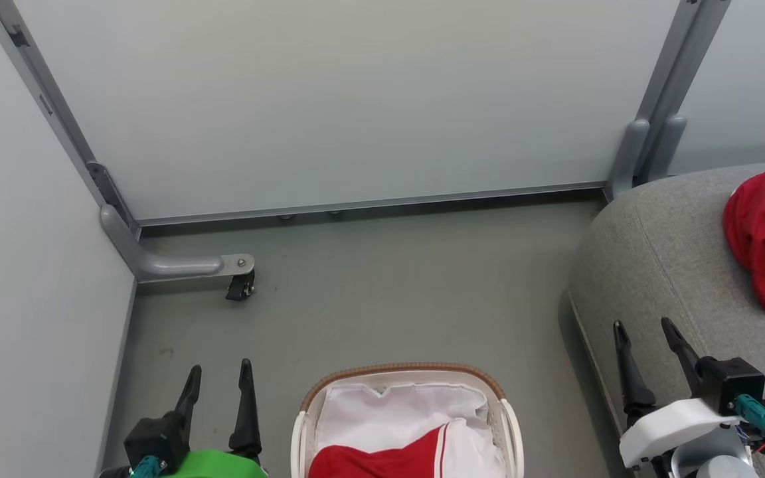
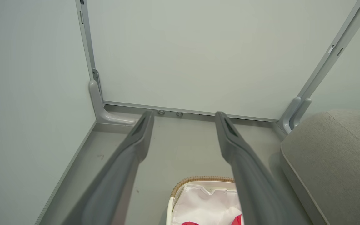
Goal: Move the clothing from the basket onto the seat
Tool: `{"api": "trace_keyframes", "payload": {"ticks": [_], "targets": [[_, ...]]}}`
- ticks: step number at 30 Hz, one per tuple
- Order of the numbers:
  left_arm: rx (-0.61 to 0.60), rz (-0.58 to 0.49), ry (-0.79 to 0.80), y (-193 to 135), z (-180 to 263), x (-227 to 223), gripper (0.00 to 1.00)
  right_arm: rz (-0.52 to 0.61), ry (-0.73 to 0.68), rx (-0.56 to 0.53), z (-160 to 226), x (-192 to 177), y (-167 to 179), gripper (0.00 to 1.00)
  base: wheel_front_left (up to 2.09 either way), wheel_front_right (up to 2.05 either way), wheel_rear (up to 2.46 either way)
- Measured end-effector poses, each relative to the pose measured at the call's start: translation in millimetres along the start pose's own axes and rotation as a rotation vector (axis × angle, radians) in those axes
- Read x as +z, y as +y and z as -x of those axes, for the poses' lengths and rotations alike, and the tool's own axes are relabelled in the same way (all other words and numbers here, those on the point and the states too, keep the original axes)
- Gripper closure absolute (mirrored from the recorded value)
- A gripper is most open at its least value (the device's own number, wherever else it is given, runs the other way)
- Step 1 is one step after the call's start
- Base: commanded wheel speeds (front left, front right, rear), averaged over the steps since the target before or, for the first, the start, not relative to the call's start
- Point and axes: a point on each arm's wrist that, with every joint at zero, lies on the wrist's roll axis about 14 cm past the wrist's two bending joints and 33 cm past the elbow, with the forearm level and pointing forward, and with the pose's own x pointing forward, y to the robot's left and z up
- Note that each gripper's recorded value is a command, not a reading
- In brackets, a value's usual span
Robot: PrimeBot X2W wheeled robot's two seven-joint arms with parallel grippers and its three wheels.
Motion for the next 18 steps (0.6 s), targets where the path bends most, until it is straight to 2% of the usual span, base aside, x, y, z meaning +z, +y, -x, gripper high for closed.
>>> {"api": "trace_keyframes", "payload": {"ticks": [18], "targets": [[-0.010,-0.001,0.012,-3.1,-0.7,-3.8,0.00,0.005,0.004,0.006,0.1,-1.3,1.7,0.00,0.00,0.00,0.00]]}}
